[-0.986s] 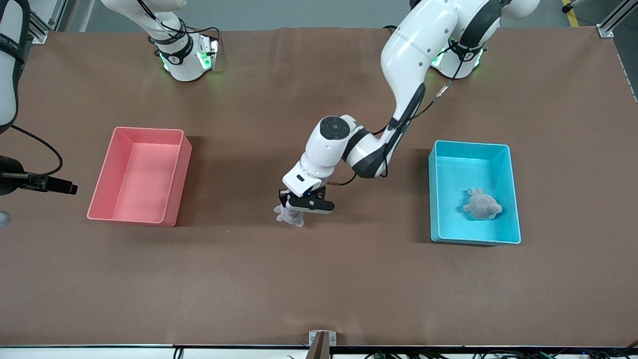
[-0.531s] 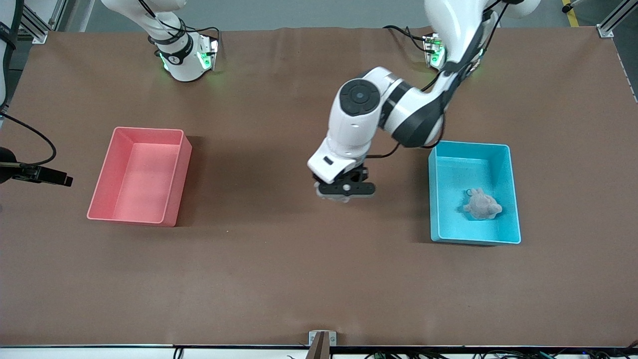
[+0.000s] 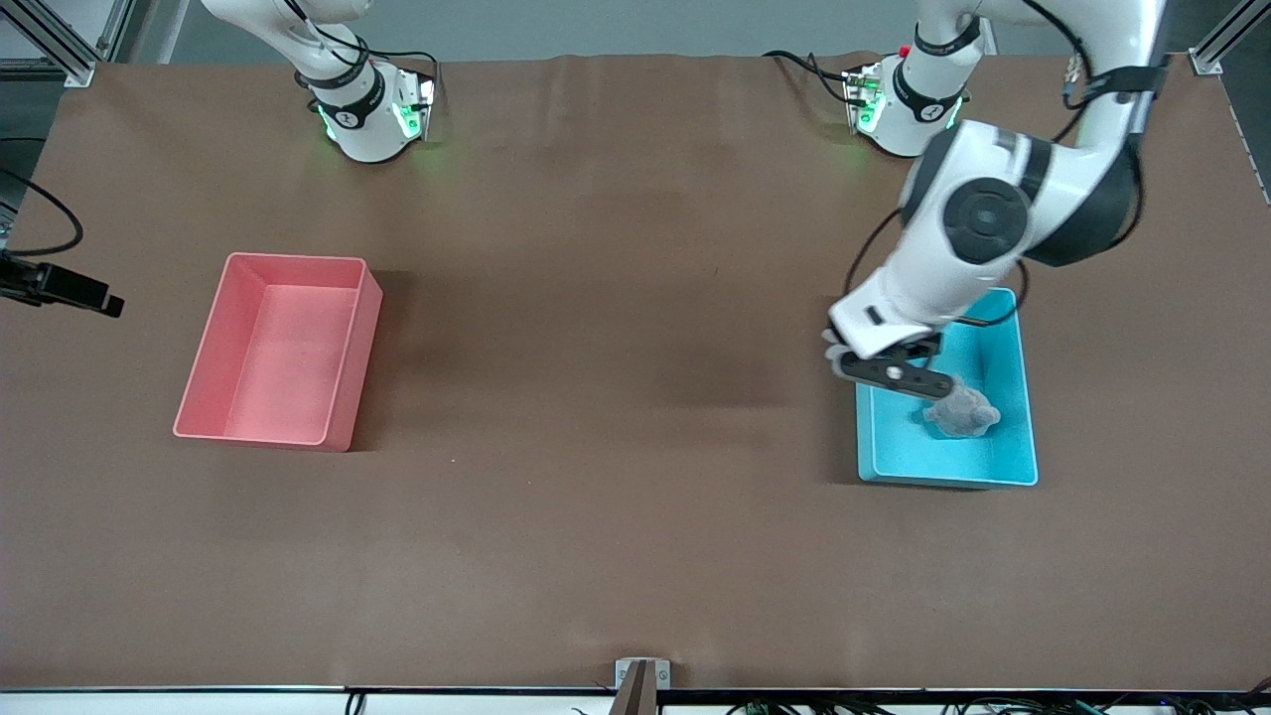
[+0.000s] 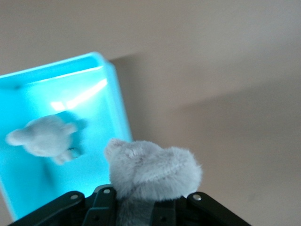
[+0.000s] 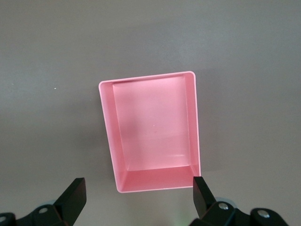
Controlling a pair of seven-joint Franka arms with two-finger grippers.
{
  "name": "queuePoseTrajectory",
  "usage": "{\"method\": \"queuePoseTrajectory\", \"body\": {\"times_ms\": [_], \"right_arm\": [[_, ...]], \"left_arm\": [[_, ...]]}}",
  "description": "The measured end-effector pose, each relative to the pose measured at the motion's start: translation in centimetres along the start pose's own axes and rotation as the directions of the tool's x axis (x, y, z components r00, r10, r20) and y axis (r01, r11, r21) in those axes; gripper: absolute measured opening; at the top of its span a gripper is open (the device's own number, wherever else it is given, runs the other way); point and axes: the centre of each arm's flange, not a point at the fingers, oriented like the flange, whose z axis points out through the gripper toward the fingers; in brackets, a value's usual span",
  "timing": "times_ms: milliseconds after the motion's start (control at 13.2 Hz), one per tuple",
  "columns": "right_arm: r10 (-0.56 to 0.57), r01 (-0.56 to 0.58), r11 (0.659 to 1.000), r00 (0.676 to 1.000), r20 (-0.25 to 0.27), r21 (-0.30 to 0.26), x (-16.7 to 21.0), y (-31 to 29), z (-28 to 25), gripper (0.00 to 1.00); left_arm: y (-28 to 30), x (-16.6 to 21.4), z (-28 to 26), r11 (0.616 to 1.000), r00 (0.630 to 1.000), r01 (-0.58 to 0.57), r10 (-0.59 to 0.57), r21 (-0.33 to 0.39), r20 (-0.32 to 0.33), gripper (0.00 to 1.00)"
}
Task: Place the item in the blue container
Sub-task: 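Carry the second plush over the cyan tray with the left gripper, then lower the second plush into the cyan tray and open the left gripper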
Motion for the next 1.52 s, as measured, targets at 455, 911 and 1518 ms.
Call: {"method": "queuePoseTrajectory", "body": {"times_ms": [455, 911, 1518], "right_arm": [[-0.021, 0.020, 1.000, 0.999, -0.045, -0.013, -3.3, -0.2, -3.0, 1.00], [-0.034, 0.033, 0.999, 0.998, -0.053, -0.023, -4.6, -0.7, -4.3, 1.00], [-0.043, 0.041, 0.998, 0.998, -0.049, -0.040, -4.6, -1.0, -4.1, 1.00]], "left_arm": [[-8.3, -2.8, 6.2, 0.998, 0.997, -0.055, 0.056, -0.020, 0.057, 0.25], [-9.5, -3.4, 10.7, 0.997, 0.993, -0.074, 0.073, 0.002, 0.090, 0.26], [-9.7, -2.8, 16.7, 0.997, 0.989, -0.071, 0.072, -0.016, 0.131, 0.32]]}}
